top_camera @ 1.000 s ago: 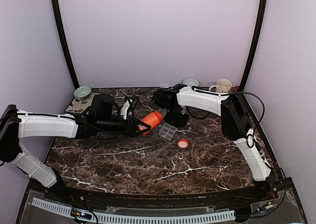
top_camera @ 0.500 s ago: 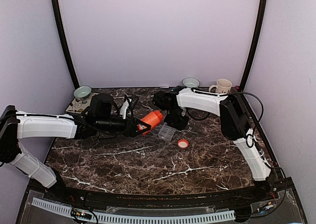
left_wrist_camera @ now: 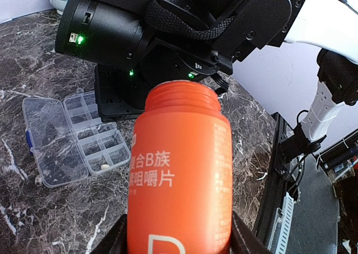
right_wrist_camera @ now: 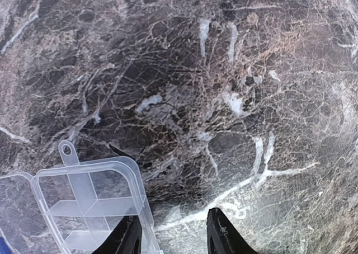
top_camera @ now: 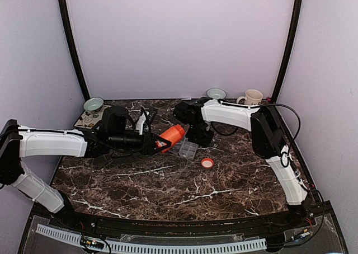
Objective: Sort the pills into containers
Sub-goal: Place the pill container at the center of the board.
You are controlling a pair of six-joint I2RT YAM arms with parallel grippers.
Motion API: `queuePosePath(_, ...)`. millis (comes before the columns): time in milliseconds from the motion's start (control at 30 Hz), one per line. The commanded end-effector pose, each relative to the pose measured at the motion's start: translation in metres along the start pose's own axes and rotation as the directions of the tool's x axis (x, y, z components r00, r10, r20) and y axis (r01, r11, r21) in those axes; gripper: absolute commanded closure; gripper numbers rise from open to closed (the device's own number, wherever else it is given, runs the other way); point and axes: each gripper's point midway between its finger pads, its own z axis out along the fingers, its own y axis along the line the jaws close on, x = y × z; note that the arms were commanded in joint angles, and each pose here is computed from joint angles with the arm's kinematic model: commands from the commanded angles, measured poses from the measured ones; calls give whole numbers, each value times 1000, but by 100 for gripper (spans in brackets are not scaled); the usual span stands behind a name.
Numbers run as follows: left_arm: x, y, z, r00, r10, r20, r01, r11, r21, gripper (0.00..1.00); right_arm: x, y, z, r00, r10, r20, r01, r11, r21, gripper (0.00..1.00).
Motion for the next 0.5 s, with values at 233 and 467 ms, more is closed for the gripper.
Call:
queuePosePath(233, -21, -20, -10, 996, 50, 79, -55, 997, 59, 100, -21, 6, -44, 998, 23, 66, -16, 995, -102, 60)
queuePosePath(467, -20, -21, -10, 996, 53, 77, -58, 997, 58, 100, -18, 8, -46, 998, 23, 56, -16, 992, -123, 61)
